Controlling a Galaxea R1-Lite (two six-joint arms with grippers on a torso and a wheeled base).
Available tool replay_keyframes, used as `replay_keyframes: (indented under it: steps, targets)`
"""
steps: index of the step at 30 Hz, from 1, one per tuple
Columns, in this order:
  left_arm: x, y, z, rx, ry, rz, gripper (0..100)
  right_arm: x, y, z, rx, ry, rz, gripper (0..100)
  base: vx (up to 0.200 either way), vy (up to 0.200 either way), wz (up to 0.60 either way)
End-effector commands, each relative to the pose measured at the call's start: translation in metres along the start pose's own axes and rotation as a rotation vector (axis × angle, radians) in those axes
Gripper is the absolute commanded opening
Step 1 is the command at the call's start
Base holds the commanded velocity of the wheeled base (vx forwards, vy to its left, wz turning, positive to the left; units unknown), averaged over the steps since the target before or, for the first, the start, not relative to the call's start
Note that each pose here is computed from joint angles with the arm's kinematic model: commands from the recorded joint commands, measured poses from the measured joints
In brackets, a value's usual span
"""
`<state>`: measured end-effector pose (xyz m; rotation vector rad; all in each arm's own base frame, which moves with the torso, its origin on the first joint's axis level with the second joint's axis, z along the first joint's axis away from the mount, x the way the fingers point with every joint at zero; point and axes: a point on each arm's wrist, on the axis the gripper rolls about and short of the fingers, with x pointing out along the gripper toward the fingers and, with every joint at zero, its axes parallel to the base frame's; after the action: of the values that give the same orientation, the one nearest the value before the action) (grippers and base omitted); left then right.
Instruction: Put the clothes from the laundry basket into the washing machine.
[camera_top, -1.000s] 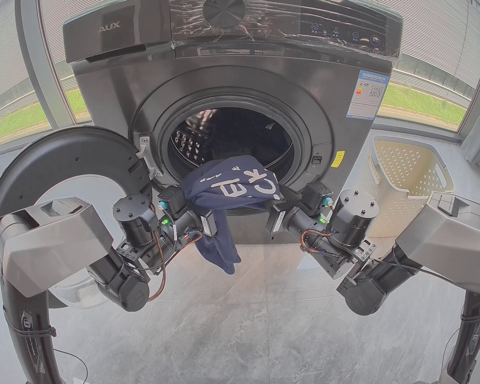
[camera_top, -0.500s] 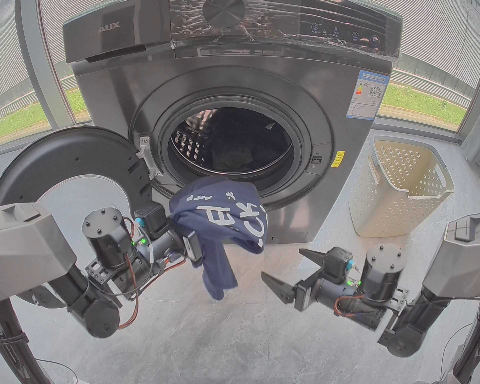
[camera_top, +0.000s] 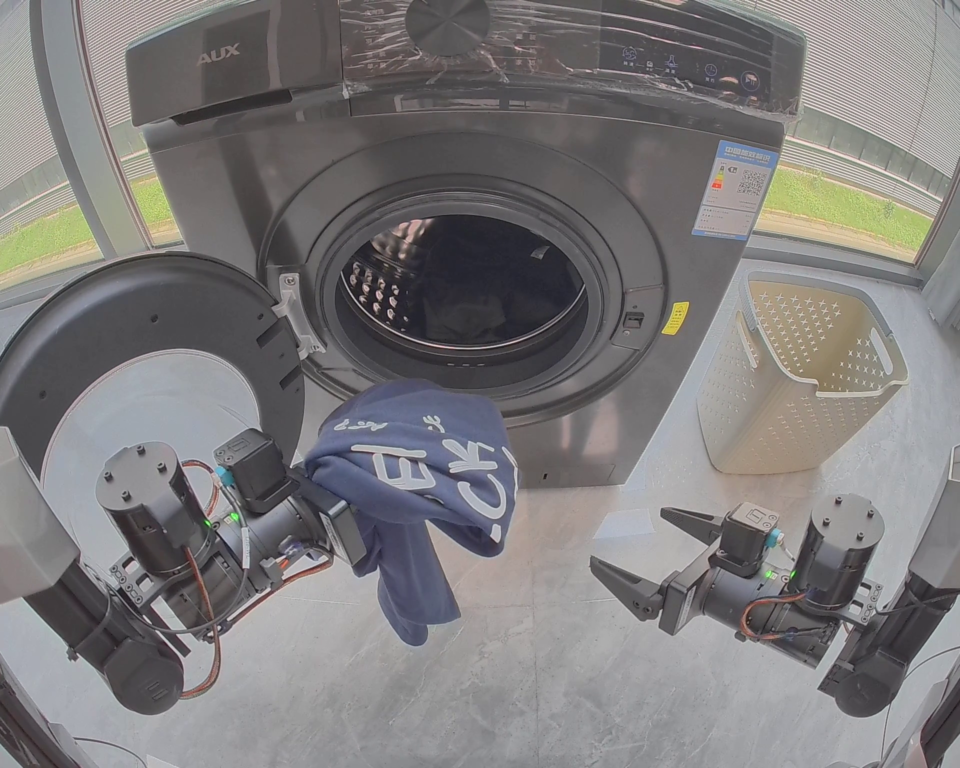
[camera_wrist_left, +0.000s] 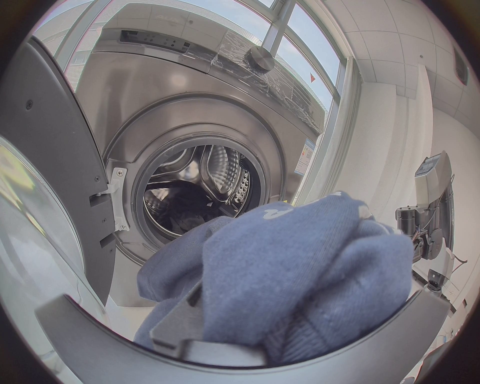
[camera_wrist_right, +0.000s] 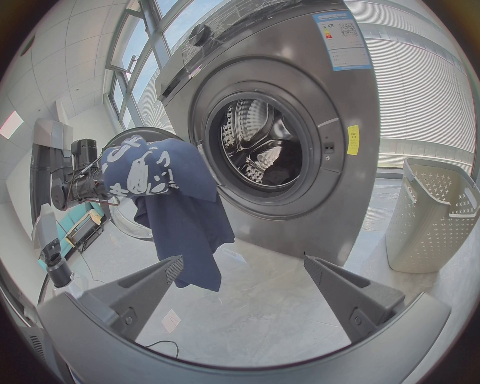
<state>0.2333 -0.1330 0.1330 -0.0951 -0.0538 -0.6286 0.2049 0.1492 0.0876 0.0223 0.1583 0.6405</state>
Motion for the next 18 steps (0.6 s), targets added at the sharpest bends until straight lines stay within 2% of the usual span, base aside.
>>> replay_keyframes:
  steps: [1, 9, 14, 18]
  targets:
    - [-0.004, 0.000, 0.003, 0.002, -0.008, -0.001, 0, -0.002, -0.003, 0.002, 0.002, -0.010, -0.014, 100, 0.000, 0.000, 0.00]
    - [-0.005, 0.000, 0.002, 0.009, 0.000, 0.003, 0, -0.001, -0.004, 0.000, 0.010, 0.001, -0.016, 100, 0.000, 0.000, 0.00]
    - [-0.013, 0.000, -0.007, 0.008, 0.048, 0.011, 0, -0.002, -0.004, 0.000, 0.013, 0.002, -0.019, 100, 0.000, 0.000, 0.00]
    - [-0.014, 0.001, -0.007, 0.006, 0.048, 0.011, 0, -0.002, -0.004, -0.001, 0.014, 0.007, -0.021, 100, 0.000, 0.000, 0.00]
